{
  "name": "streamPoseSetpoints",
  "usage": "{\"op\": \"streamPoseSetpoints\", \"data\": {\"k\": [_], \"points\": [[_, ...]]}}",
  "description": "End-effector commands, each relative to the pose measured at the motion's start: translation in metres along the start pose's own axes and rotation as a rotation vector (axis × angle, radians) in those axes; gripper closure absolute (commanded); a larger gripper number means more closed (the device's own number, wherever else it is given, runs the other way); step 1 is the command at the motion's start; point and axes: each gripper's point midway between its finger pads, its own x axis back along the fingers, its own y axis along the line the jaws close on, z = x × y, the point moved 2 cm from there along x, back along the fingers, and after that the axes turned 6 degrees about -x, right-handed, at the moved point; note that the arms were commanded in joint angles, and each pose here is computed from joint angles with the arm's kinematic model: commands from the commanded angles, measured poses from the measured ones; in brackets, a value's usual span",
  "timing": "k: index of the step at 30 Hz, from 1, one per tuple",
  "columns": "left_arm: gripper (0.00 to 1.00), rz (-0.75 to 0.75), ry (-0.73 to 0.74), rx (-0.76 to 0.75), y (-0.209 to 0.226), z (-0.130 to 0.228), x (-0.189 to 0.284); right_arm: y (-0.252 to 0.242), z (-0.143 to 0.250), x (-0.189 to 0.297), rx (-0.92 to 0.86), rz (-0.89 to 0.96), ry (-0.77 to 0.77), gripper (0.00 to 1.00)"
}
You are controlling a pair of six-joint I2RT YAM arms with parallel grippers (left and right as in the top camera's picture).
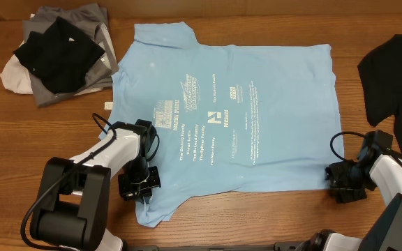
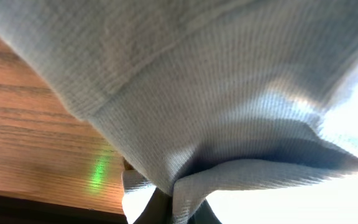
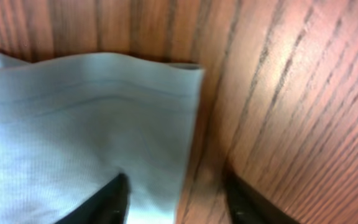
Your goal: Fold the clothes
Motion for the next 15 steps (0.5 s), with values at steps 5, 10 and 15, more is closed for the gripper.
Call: {"op": "streamPoseSetpoints", "data": {"k": [5, 10, 15], "points": [[0.96, -0.011, 0.054, -0.008, 0.004, 0.01, -0.003, -0.006, 0.002, -0.005, -0.039, 0.024, 0.007, 0.94], [0.96, -0.02, 0.078, 0.0, 0.006, 0.017, 0.0, -0.009, 0.001, 0.003, -0.09, 0.049, 0.001, 0.96], [0.96, -0.009, 0.068, 0.006, 0.007, 0.027, 0.013, -0.008, -0.002, 0.022, -0.094, 0.053, -0.025, 0.96]]}}
